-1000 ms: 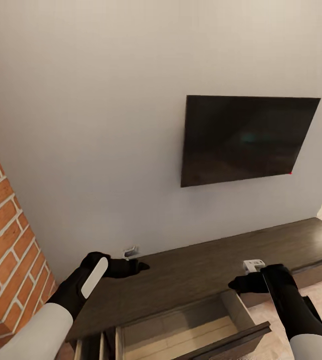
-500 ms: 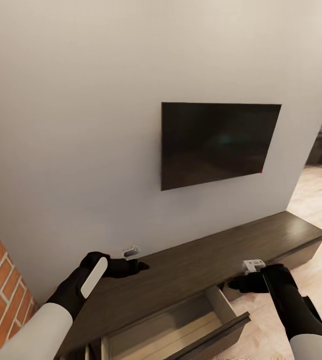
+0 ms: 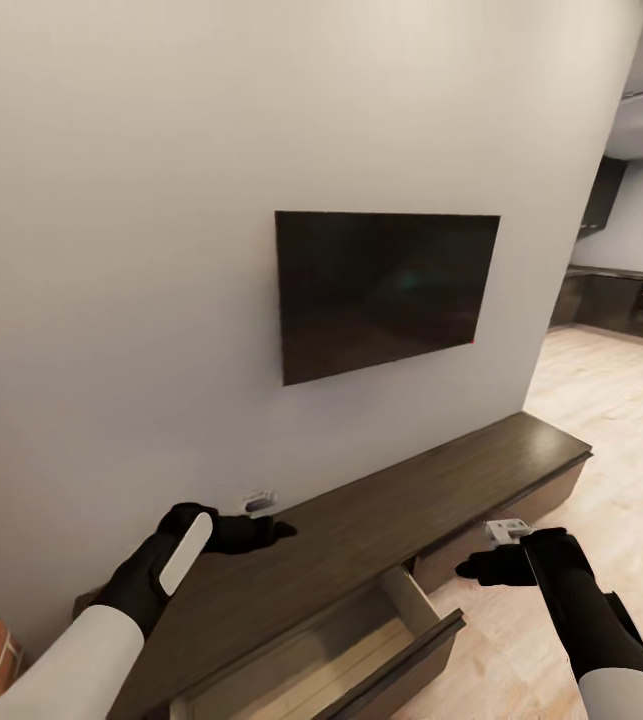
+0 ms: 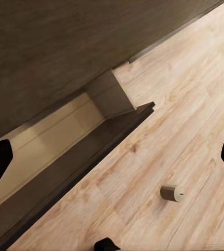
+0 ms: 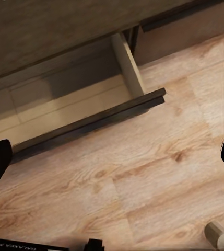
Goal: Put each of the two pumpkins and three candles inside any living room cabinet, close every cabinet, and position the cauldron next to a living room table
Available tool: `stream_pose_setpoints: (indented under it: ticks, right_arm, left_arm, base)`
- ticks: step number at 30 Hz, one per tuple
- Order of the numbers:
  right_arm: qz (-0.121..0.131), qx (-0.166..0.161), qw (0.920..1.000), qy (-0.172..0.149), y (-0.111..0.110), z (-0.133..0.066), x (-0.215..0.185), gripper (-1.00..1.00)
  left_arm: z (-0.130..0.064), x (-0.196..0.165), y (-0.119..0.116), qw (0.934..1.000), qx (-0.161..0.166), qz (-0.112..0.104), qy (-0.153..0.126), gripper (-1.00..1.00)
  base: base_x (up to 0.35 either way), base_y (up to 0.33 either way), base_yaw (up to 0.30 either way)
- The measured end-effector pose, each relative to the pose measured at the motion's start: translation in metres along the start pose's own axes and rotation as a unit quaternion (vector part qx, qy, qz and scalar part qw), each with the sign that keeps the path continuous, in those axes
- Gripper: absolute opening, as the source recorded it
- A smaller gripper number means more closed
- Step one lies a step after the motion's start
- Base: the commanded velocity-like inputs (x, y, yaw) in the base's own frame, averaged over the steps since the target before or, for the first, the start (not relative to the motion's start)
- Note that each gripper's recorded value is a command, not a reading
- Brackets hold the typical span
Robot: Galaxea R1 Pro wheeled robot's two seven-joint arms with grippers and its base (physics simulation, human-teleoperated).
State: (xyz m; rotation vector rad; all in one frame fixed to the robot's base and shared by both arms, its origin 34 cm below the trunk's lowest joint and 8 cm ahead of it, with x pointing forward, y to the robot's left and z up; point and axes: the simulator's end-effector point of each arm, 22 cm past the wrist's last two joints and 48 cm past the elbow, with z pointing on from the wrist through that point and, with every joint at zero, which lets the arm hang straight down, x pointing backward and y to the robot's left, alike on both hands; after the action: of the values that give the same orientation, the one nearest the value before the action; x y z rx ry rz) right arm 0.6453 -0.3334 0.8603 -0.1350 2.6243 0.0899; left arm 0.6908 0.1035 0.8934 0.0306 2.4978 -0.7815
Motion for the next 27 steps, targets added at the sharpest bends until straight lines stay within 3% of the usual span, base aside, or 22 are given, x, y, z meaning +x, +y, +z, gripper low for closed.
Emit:
stream_pose_setpoints:
  ticks: [8,27]
  right_arm:
    - [0.0,0.0,1.0,-0.004,0.0,-0.0029,-0.0022,1.0]
    - [0.001,-0.002,1.0,-0.002,0.0026,-0.0095,-0.0036,1.0]
  left_arm:
    - [-0.0028,-0.0024,-0.0011,1.0,0.0,0.0,-0.003,1.0]
    - [-0.0099,-0.0065,-0.0069,1.0,0.002,0.001,-0.006,1.0]
  base:
    - [0.0,0.0,-0.193]
    - [0.0,0.0,-0.005]
